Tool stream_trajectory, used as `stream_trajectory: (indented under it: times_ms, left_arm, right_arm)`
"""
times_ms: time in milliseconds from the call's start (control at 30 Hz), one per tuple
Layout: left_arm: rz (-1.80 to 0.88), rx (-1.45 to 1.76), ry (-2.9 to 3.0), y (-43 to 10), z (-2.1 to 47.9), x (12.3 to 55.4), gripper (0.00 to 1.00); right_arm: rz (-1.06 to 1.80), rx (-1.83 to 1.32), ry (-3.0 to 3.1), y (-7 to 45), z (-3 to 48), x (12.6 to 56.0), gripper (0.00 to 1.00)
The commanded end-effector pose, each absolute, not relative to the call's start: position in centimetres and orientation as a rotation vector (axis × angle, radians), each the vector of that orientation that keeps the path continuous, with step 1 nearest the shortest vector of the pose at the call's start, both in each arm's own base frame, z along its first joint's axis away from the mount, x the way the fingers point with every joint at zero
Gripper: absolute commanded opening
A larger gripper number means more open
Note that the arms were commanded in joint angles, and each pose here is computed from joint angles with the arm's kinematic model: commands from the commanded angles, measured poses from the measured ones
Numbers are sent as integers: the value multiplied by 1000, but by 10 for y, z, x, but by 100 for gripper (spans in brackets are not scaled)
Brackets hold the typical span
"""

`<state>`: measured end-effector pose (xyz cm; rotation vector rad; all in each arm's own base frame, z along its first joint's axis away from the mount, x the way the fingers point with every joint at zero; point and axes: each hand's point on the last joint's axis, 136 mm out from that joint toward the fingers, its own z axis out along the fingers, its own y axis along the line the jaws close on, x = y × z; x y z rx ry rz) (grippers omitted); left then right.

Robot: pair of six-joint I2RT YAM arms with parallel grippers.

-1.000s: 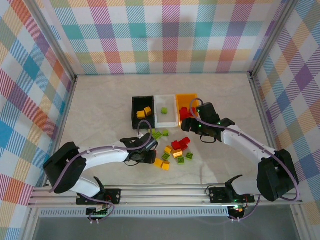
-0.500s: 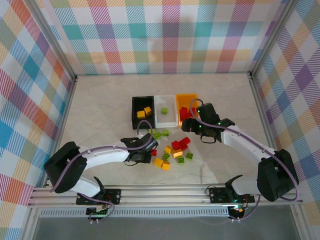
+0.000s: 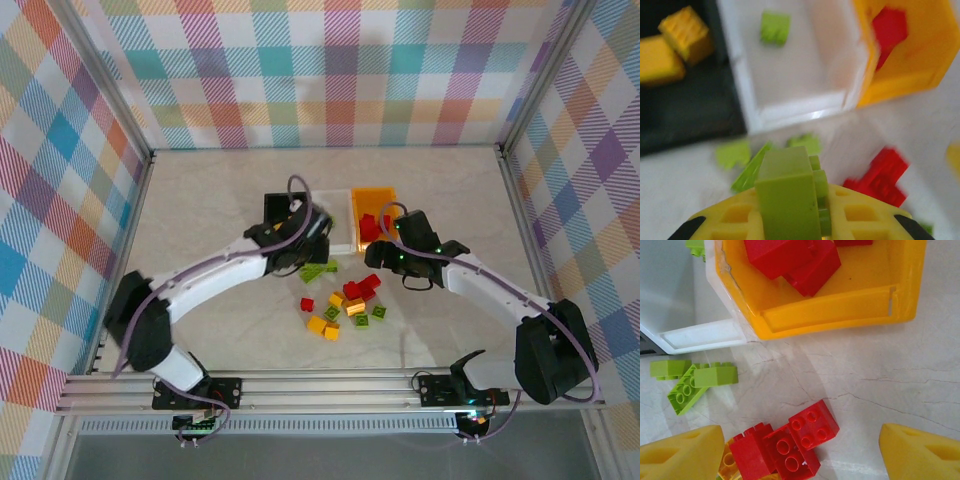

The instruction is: Sort the legos into containers by color

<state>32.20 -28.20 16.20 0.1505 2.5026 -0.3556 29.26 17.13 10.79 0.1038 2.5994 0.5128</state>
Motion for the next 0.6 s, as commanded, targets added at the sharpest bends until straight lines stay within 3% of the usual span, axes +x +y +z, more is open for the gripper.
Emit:
stream_trajectory:
  times_ms: [0, 200, 300, 433, 567]
  left_arm:
    - [-356, 189, 2514, -300, 151, 358, 20]
    - [-324, 163, 2555, -320, 127, 408, 20]
    - [-265, 141, 2576, -317, 113, 422, 25]
    - [-322, 126, 2597, -322, 112, 426, 54]
    - [-468, 182, 2490, -348, 163, 409, 69]
  right_arm:
    - [494, 114, 2582, 165, 111, 289, 81]
    - [488, 111, 2596, 163, 106, 283, 82]
    - [510, 106, 2596, 164, 105, 281, 82]
    - [557, 72, 2596, 170, 106, 277, 83]
    - [562, 61, 2598, 170, 103, 274, 83]
